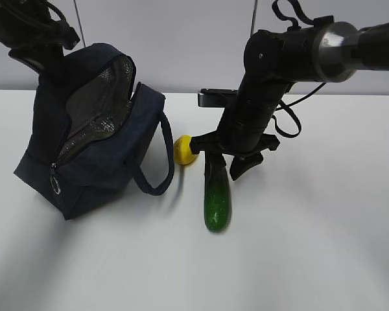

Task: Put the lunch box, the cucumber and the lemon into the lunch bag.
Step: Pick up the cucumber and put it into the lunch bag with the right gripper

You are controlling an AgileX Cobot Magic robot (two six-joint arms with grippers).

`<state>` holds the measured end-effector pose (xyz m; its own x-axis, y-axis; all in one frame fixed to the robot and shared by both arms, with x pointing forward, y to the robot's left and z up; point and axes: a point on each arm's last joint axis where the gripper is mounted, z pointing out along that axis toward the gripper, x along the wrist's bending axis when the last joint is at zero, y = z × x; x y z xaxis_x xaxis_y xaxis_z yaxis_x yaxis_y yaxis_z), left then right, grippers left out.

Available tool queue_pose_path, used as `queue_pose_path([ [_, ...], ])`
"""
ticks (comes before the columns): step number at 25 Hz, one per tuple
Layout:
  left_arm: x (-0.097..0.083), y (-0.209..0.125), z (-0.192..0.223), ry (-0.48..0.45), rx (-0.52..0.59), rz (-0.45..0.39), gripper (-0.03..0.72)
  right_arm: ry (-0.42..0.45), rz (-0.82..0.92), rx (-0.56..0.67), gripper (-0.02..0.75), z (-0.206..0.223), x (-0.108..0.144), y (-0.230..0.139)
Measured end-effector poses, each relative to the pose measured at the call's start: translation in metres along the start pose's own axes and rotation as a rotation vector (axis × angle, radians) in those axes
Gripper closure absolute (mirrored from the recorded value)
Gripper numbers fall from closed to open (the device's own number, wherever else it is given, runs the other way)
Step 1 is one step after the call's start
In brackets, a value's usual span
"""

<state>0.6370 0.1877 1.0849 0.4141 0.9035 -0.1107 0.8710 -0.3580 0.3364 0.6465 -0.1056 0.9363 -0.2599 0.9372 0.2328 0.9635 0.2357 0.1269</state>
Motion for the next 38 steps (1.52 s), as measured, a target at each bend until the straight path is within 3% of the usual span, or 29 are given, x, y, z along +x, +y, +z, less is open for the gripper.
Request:
queue_pose_path([
  [17,0.0,0.0,0.0,0.0,0.0,0.01,0.684,0.078,0.079,0.047,0.322,0.032,0.001,0.0],
  [22,0.0,0.0,0.0,0.0,0.0,0.01,0.684,0.08,0.08,0.044,0.391,0.032,0.002,0.001],
  [28,0.0,0.0,0.0,0.0,0.0,0.012,0.684,0.093,0.054,0.048,0.423,0.031,0.003,0.002],
  [32,0.0,0.0,0.0,0.0,0.0,0.012,0.684,0.103,0.012,0.063,0.425,0.024,0.006,0.004],
  [38,0.0,0.0,0.0,0.0,0.0,0.012,0.684,0.12,-0.039,-0.028,0.426,-0.023,0.016,0.006],
])
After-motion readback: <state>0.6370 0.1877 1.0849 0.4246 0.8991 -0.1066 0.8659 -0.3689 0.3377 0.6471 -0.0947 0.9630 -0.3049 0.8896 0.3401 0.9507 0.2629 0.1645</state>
